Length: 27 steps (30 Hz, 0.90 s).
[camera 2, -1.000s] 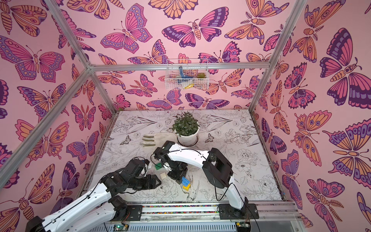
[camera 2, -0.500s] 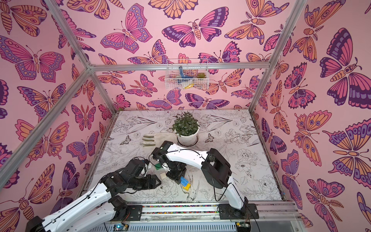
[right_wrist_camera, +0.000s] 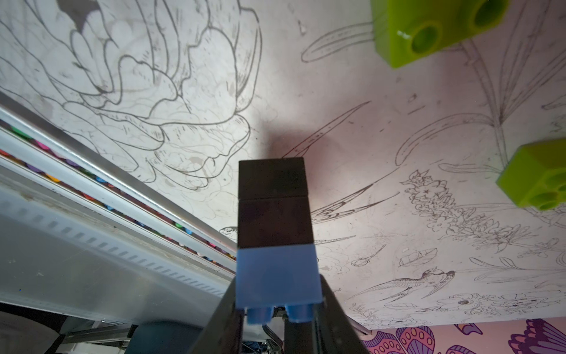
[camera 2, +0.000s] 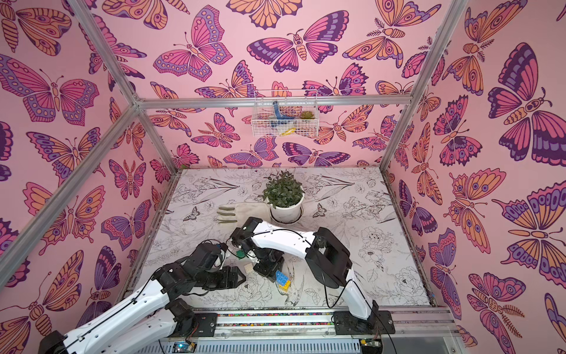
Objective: Assemble a giraffe with lego
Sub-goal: Assemble the lego brick with the lego brick.
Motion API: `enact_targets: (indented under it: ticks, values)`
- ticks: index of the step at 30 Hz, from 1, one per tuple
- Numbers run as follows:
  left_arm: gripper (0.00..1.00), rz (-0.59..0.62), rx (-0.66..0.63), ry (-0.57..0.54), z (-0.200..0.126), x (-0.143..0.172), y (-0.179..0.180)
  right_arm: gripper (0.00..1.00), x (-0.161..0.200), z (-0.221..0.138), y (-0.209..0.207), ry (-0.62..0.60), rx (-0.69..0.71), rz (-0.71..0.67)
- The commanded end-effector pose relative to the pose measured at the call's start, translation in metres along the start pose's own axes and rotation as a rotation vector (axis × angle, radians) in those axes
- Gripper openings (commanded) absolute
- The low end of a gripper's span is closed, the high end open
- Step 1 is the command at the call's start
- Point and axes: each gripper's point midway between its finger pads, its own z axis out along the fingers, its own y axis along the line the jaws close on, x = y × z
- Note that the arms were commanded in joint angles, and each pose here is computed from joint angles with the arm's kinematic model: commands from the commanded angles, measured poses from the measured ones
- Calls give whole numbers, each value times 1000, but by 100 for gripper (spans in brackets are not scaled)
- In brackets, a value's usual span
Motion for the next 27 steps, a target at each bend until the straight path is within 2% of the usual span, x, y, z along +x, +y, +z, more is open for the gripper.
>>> enact_targets:
  ticks: [1,22,27]
  values:
    - [81,10,-16,-5,-3,0,4,26,0,4,-1,28,21,9]
    - [81,12,-15,-12,-3,-1,4,32,-6,8,0,34,27,20]
    - [81,11,-18,-13,-3,-1,4,37,-6,8,0,33,30,25]
